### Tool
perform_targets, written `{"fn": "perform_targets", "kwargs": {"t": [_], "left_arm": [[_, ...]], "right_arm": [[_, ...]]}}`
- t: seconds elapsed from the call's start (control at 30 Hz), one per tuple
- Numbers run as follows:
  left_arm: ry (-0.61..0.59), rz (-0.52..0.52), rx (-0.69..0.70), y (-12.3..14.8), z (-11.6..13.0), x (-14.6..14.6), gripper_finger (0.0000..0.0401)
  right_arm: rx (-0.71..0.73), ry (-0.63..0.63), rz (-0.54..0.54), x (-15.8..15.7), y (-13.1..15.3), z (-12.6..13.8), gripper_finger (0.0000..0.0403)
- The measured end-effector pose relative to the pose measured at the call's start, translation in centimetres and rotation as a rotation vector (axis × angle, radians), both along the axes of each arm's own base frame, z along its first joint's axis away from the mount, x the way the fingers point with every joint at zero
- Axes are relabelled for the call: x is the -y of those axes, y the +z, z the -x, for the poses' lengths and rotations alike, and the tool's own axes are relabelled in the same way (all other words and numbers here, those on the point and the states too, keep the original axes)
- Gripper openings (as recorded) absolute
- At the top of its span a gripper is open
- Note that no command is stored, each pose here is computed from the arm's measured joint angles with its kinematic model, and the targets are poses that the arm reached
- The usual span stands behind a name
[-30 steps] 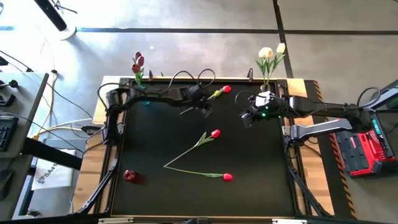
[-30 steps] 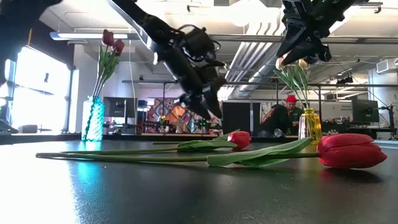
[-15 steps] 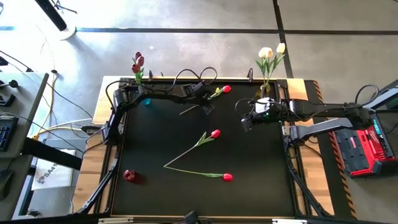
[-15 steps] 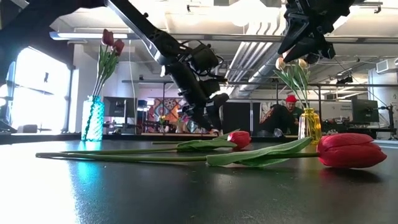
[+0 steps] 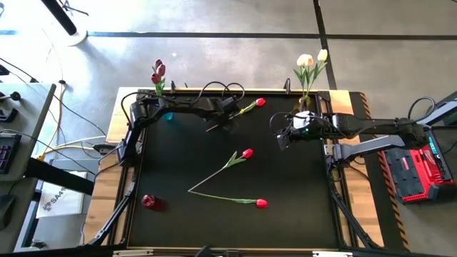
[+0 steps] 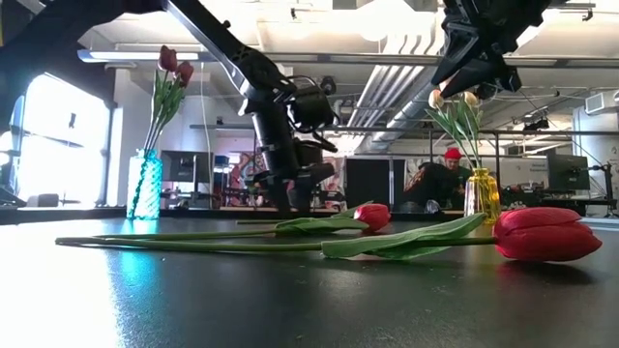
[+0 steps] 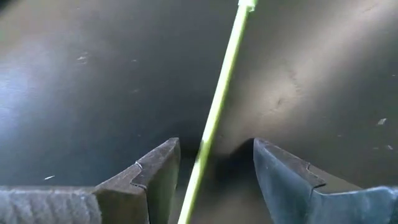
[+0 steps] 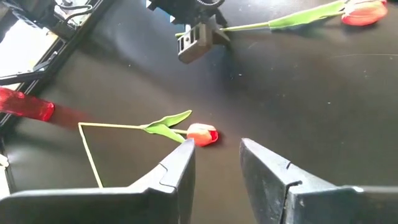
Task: Sort flowers into vase by color
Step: Put the top center red flower into the red vase
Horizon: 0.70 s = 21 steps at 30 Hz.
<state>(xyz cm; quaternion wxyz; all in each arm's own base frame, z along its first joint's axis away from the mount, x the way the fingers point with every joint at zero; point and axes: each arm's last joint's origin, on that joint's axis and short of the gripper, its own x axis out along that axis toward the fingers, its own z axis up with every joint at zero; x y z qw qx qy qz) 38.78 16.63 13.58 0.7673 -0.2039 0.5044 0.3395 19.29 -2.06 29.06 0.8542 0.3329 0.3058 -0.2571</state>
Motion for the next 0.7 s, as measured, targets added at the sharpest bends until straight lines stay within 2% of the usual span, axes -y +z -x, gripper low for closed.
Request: {"fn": "perform_targets", "kwargs": {"t": [0.23,0.37,0.5,0.7], "left_arm": [[-0.005,-0.039,-0.069,-0.09,0.41,0.04,0.0190],[-0.028,-0.034,-0.090,-0.11,0.53,0.14,0.0174],[-0.037,-0.009,-0.089,-0.13,0.57,0.22,0.0132],[-0.051,0.023,-0.082,-0.16,0.58,0.33,0.0042]], "right_arm": [[0.001,-0.012,0.001,0.23,0.01,0.02,0.0115],[0.002,-0.012,0.001,0.23,0.01,0.01,0.0115],[0.002,-0.012,0.000,0.23,0.01,0.01,0.0115],[0.002,-0.011,0.000,0.23,0.01,0.01,0.0115]]}}
